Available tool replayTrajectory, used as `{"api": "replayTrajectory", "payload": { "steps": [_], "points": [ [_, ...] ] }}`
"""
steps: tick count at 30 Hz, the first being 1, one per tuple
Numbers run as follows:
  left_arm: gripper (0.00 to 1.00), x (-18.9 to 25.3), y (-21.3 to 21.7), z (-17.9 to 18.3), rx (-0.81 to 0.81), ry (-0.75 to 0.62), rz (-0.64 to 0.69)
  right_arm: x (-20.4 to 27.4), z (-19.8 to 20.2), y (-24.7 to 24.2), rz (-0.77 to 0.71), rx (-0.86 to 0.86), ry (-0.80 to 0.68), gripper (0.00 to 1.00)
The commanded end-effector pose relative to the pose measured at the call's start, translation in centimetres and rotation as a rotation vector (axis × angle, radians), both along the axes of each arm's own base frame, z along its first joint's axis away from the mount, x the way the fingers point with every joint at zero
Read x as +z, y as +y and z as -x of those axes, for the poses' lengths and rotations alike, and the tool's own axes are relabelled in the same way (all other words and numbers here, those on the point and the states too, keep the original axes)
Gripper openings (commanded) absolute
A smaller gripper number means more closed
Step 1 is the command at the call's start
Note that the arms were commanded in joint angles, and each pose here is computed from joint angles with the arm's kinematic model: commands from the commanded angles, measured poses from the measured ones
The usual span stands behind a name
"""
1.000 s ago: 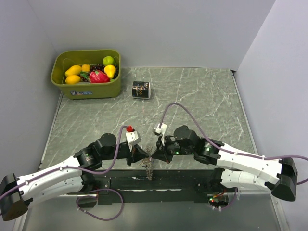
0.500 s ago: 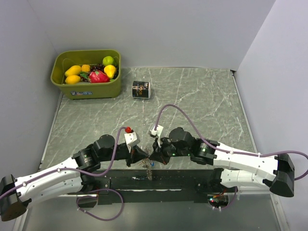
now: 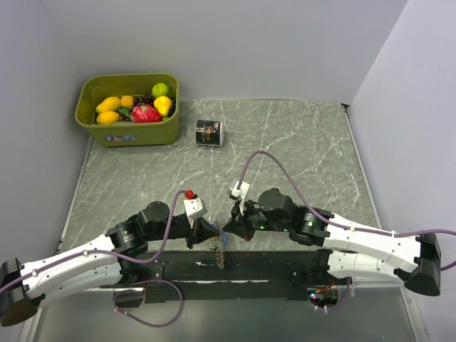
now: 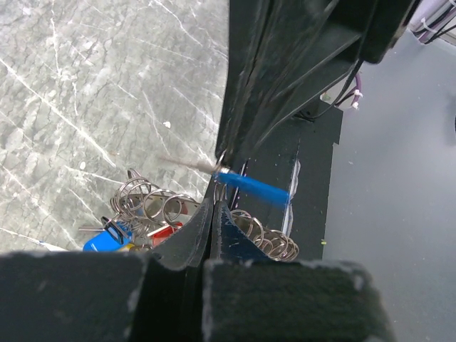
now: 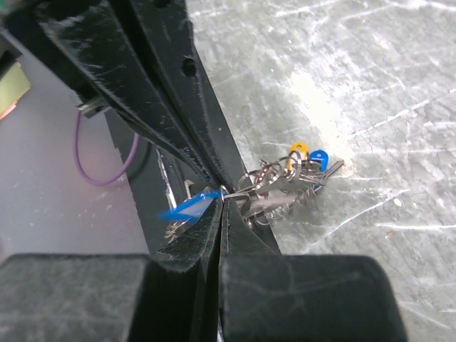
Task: Put the keys on the keyring
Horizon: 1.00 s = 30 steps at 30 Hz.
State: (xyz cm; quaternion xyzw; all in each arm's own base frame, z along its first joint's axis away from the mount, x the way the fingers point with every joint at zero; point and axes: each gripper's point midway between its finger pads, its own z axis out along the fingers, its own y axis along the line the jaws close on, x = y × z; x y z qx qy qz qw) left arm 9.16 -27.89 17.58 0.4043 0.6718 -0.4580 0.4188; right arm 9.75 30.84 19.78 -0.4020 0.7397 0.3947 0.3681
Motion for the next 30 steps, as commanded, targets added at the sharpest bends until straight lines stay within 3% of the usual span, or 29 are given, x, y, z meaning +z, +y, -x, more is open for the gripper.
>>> {"api": "replayTrajectory", "payload": {
  "steps": [1, 30],
  "points": [
    [0.01, 1.8, -0.4, -0.1, 0.0, -0.035, 0.053, 0.7, 0.1, 1.0, -0.025, 0.02, -0.008, 0.0],
    [0.01, 2.2, -0.2, 0.0, 0.012, -0.056, 0.057, -1.1, 1.7, 0.4, 0.0, 0.068, 0.01, 0.0]
  ]
}}
